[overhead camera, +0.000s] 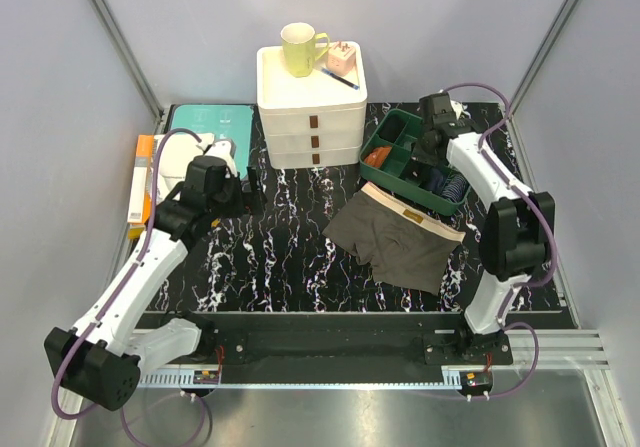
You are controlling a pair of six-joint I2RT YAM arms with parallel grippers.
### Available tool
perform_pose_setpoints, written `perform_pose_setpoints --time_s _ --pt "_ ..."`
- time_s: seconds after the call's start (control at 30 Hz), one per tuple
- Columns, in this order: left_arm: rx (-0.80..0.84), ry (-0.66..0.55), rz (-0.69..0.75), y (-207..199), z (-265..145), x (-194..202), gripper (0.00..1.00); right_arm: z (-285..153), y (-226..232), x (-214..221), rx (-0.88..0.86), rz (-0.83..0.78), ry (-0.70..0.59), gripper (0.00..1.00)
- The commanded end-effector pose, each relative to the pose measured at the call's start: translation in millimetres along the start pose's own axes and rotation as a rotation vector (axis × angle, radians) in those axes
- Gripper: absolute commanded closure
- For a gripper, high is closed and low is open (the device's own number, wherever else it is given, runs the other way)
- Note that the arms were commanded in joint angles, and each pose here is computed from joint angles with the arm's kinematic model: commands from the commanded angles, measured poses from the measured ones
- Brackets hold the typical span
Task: Roll the underwear
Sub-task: Place the underwear in the storage box.
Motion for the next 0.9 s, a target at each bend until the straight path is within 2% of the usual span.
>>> perform_pose_setpoints --time_s 0.0,0.87 --pt "-0.006 -0.085 0.019 2.4 -12.5 -23.4 0.01 2.6 5.9 -22.5 0.021 0.063 -0.044 1.0" --pt "-0.027 -0.077 0.027 8.2 -7.0 -5.7 0.01 91.9 -13.7 19.0 0.218 0.154 0.066 1.0"
Point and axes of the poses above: each gripper's point midway between its finger pads, its own z axis out along the fingers, its own y axis along the line the jaws close on, x = y × z, the point moved 2 cm from there along -z, back along the fingers, and after that the axes turned 13 degrees about z, right-handed, at the moved point
